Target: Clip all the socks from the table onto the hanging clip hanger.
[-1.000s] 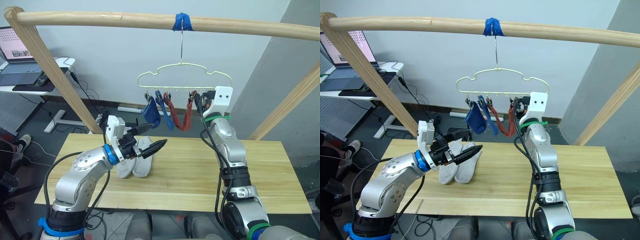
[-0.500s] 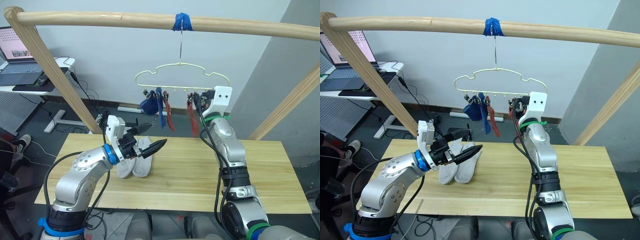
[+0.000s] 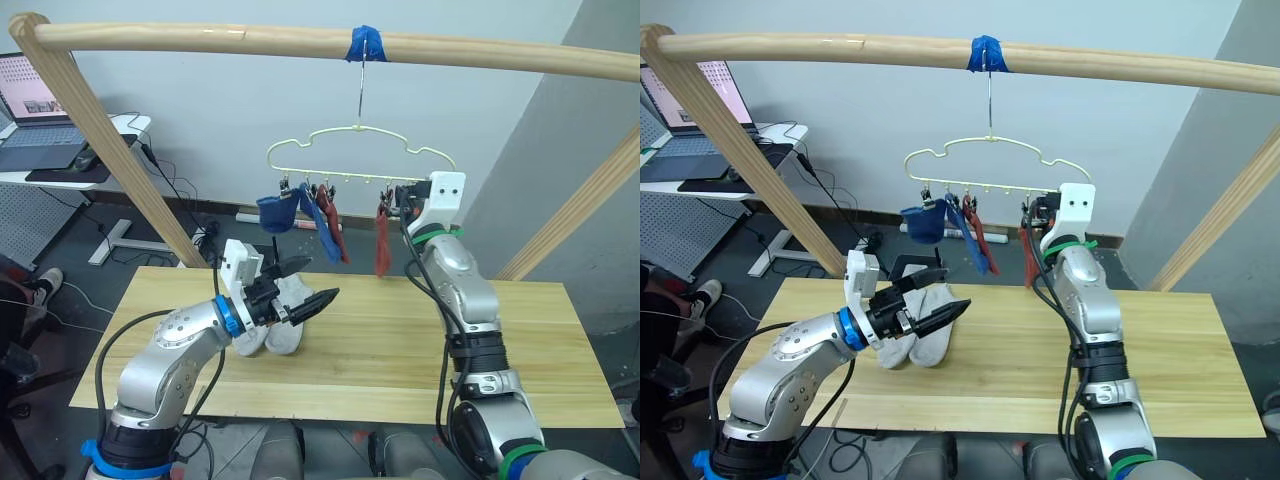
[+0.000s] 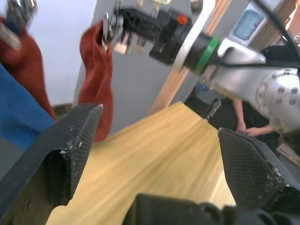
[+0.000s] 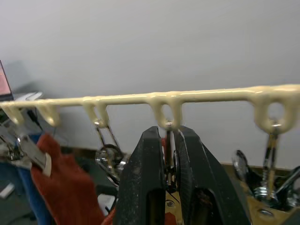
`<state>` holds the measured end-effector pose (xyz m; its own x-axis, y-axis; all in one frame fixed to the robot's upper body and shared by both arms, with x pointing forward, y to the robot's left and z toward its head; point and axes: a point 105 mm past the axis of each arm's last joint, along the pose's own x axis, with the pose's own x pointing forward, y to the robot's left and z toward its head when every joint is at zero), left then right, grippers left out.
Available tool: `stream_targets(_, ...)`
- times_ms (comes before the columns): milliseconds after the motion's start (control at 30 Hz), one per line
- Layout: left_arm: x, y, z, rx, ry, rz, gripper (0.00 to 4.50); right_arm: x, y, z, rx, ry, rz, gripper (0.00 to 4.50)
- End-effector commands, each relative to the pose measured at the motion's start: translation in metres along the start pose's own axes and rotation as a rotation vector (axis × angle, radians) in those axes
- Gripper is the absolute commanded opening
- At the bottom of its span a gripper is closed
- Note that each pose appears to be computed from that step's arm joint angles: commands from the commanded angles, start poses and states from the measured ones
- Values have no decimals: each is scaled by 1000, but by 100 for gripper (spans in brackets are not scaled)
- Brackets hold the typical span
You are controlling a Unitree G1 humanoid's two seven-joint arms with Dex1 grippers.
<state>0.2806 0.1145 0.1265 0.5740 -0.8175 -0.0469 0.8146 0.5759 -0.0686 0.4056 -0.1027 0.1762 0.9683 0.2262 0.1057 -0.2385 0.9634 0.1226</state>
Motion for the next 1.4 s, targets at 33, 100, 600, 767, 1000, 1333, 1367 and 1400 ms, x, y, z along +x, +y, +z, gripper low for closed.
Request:
stream_targets(33,-14,34,-45,0,182,165,450,-7,-2,21,-28,-10,98,5)
stream_targets(100,-20,48,-63,24,250,222,450,-10,-2,21,-42,14,131,5)
stream_targets(600,29,87,-113,167,383,218,450,-21,0,20,-50,69,154,5)
stream_targets(767,23,101,-147,288,607,245,450,-23,-2,23,-49,64,136,5)
stream_targets(1000,22,91,-161,207,644,195,450,-26,-7,24,-40,62,109,5)
stream_targets(1333,26,74,-145,156,539,91,186,-24,-7,24,-17,61,101,5)
stream_targets(1367,25,72,-144,153,535,78,154,-24,-7,24,-17,62,103,5)
stream_targets(1400,24,70,-144,149,532,69,135,-24,-7,24,-17,63,105,5)
